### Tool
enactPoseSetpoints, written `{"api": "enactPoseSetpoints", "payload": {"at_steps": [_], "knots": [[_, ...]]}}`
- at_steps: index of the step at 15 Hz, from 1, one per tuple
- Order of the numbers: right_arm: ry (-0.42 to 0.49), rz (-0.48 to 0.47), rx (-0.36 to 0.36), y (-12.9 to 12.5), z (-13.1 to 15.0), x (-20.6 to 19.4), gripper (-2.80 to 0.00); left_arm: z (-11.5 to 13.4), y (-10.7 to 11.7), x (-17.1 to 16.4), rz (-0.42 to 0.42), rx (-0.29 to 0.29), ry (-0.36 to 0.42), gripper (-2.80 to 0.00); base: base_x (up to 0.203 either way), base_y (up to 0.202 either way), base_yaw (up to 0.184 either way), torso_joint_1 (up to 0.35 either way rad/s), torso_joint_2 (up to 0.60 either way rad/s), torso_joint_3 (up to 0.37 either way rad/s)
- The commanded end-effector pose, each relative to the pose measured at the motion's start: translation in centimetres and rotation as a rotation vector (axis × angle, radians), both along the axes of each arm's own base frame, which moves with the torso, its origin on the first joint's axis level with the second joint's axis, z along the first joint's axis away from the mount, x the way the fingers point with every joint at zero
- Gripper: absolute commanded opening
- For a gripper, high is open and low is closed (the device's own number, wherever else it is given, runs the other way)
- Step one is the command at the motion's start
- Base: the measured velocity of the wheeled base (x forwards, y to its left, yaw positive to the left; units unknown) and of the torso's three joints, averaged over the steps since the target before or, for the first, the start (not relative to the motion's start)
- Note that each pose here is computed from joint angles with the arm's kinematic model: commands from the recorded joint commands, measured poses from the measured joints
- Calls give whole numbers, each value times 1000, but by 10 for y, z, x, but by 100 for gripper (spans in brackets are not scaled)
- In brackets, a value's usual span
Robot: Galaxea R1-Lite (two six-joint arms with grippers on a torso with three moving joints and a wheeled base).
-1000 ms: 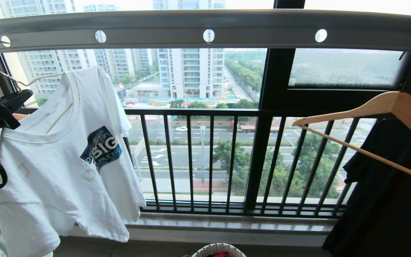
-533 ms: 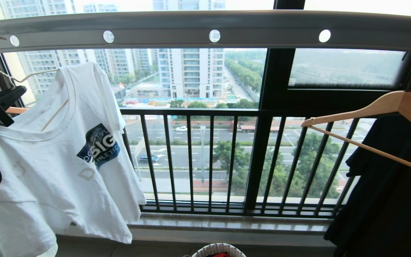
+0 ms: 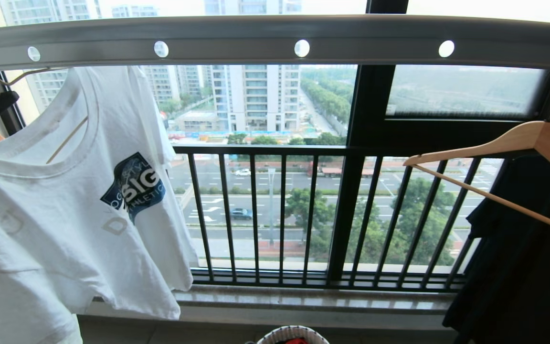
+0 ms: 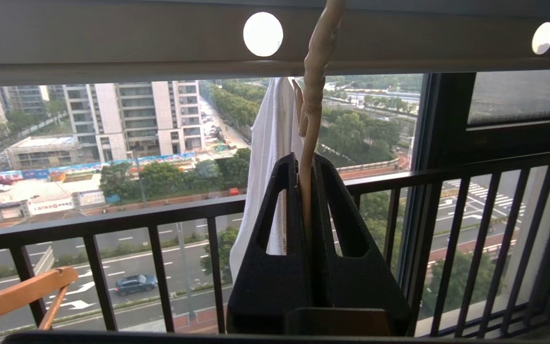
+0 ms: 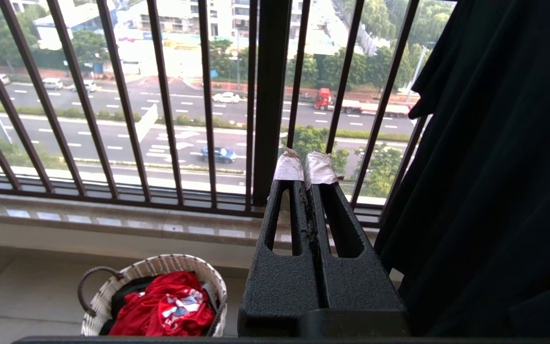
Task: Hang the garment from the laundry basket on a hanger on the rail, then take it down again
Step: Take the clothes off the clothes rack
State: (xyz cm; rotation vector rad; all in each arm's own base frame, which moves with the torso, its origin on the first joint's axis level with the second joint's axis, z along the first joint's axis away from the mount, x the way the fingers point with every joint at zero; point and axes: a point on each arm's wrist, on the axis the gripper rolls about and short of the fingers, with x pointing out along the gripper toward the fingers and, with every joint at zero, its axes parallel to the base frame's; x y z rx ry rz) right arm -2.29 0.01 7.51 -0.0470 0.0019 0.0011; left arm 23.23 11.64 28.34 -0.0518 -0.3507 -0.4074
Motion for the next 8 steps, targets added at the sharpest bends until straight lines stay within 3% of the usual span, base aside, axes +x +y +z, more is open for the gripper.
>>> {"api": "enactPoseSetpoints", "payload": {"at_steps": [1,4,6,8], "knots": [[0,0,-1,0,0,0,-280,23,-17,-32,-121,29,40,-280,0,0,0,0,0,0],[0,0,-1,0,0,0,-280,32,-32,-56,-298,6,239,-280,0,0,0,0,0,0],[0,0,-1,0,0,0,-280,38,-40,-67,-397,18,303,-280,0,0,0,0,0,0],[0,0,-1,0,0,0,-280,38,-46,-67,-457,32,317,-280,0,0,0,0,0,0]]}}
